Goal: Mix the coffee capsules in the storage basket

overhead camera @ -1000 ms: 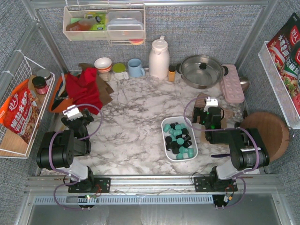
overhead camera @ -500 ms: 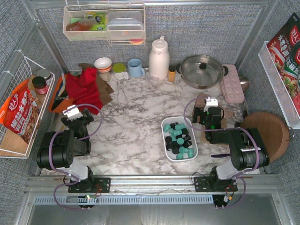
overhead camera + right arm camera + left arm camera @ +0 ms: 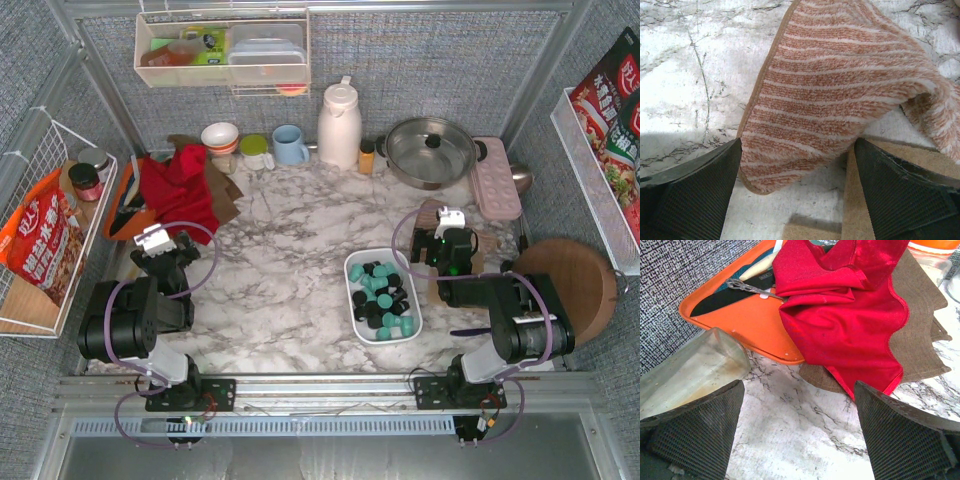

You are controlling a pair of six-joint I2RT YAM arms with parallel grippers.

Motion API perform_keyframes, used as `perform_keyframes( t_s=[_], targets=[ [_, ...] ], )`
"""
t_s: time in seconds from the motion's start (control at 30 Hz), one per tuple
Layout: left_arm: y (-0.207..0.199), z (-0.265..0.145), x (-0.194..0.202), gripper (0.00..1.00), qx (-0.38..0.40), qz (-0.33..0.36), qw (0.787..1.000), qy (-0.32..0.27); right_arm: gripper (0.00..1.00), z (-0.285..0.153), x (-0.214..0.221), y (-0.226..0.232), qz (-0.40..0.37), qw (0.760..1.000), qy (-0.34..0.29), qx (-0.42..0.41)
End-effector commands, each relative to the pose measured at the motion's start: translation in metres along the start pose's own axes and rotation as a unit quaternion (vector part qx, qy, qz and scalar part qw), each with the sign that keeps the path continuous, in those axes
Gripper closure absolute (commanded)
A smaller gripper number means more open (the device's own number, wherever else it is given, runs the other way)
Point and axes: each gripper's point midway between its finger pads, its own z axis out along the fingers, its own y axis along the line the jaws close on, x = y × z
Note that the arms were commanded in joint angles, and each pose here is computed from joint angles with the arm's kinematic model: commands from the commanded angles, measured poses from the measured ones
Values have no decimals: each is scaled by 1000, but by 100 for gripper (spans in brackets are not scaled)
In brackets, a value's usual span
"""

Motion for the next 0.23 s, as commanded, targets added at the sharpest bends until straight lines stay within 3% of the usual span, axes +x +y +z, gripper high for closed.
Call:
perform_keyframes(
  t_s=[0.0,0.2],
  targets=[
    [-2,2,-9,1,4,-5,1000,-18,1,2,-8,0,2,1000,-12,0],
    [-2,1,-9,1,4,-5,1000,-18,1,2,-8,0,2,1000,-12,1]
  ],
)
